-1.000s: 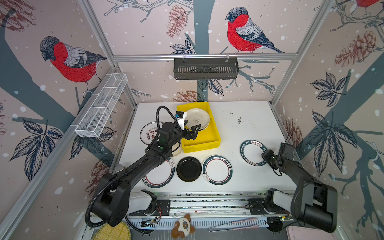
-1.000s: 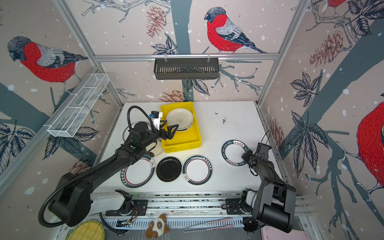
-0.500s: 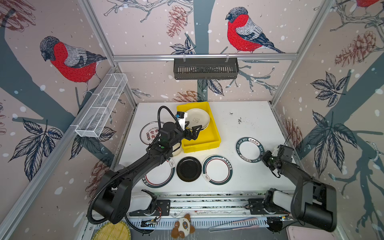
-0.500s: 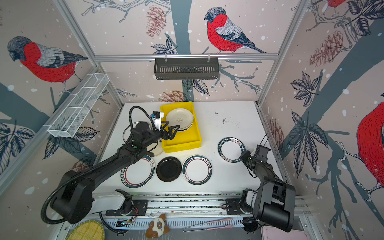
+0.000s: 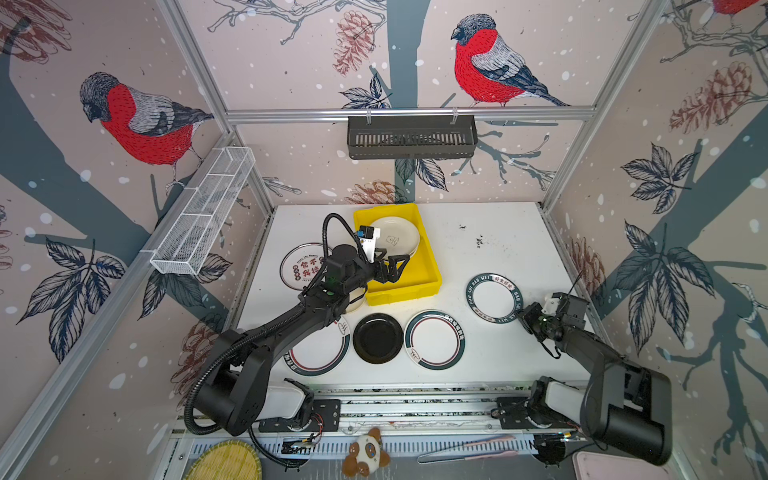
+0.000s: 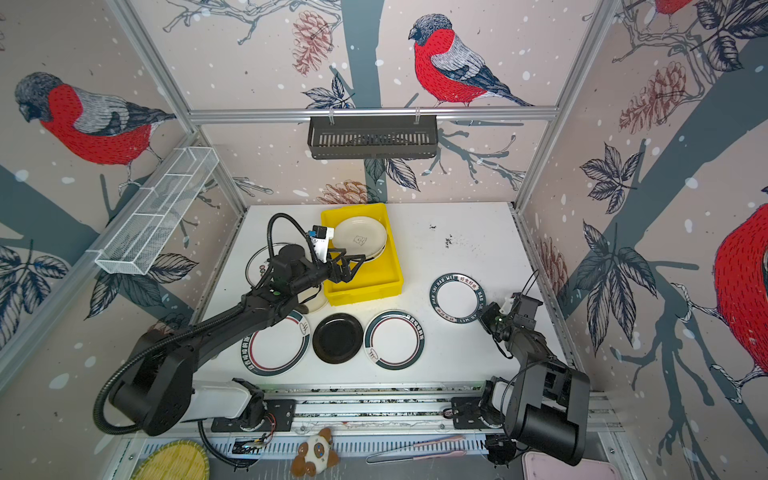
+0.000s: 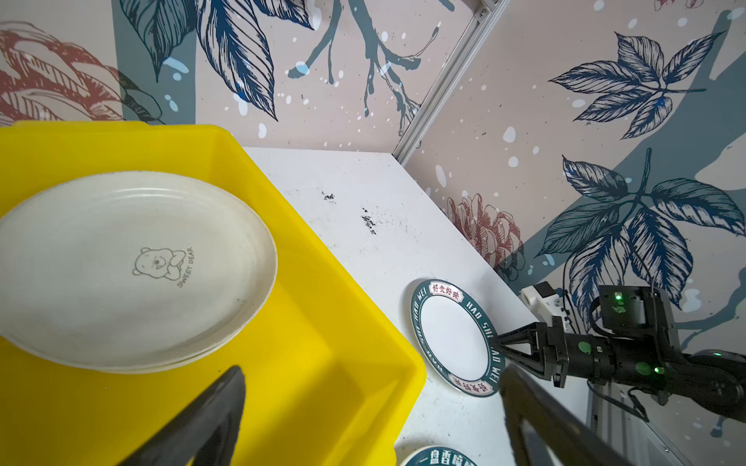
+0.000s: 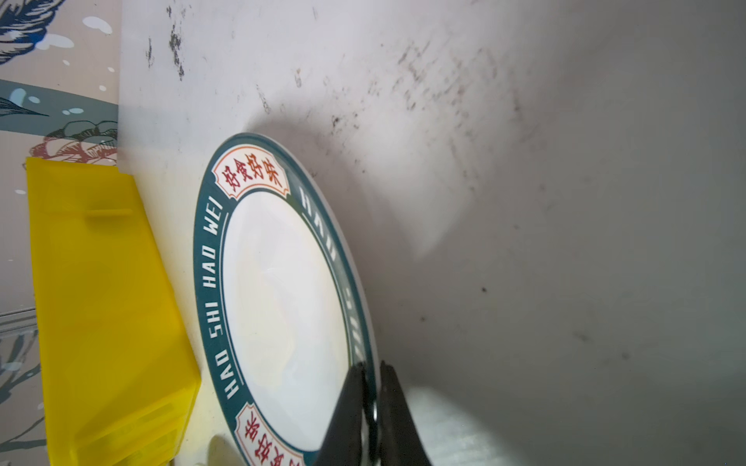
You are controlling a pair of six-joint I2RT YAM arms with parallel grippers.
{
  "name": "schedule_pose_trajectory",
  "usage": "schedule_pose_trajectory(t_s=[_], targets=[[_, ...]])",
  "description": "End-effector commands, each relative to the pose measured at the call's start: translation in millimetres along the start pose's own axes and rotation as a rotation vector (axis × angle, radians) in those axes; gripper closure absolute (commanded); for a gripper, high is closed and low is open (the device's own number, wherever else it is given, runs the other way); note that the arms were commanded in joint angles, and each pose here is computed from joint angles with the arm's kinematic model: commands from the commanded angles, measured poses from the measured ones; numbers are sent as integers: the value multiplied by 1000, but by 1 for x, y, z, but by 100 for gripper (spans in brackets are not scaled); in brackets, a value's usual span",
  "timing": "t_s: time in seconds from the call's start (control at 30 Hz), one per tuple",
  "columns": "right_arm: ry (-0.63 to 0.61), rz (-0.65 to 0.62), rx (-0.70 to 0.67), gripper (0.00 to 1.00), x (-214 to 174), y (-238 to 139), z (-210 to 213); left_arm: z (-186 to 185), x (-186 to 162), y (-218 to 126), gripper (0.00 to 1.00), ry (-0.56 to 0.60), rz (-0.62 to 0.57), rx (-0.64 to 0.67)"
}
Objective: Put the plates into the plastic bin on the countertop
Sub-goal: 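Push the green-rimmed plate away and grasp its edge with the right gripper, then lift the green-rimmed plate upright toward the left gripper while the left gripper approaches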
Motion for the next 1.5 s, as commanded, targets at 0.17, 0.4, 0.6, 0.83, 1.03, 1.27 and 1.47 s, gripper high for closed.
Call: schedule_pose_trajectory(t_s=[0.17,0.4,0.6,0.83,1.03,1.27,1.47], targets=[[-5,32,27,98,-4,-2,0,-10,7,3,3,-37,-35,-31],[-15,22,88,100,-4,-11,11,-17,9,13,3,-36,-14,-53],[-4,3,189,100,-2,-23,28,-19,11,18,3,-46,-8,-67],[-26,2,311,100,1,-31,47,-26,11,29,3,-123,-26,-204],[-61,-53,430,100,6,-41,69,-28,5,47,8,-165,-1,-259],[-159,-59,529,100,-3,-53,110,-40,1,71,16,-148,56,-256],[-212,-33,586,100,-17,-53,136,-44,-1,85,29,-187,39,-287]])
Point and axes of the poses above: each gripper's point midway between its finger pads, its own y axis out along the fingers, its own z axis along the line the jaws close on, x = y × z, the point moved 9 cm from there along -y, back along the fingers, and after that the axes turned 13 degrees about y, right-handed, at the moved point
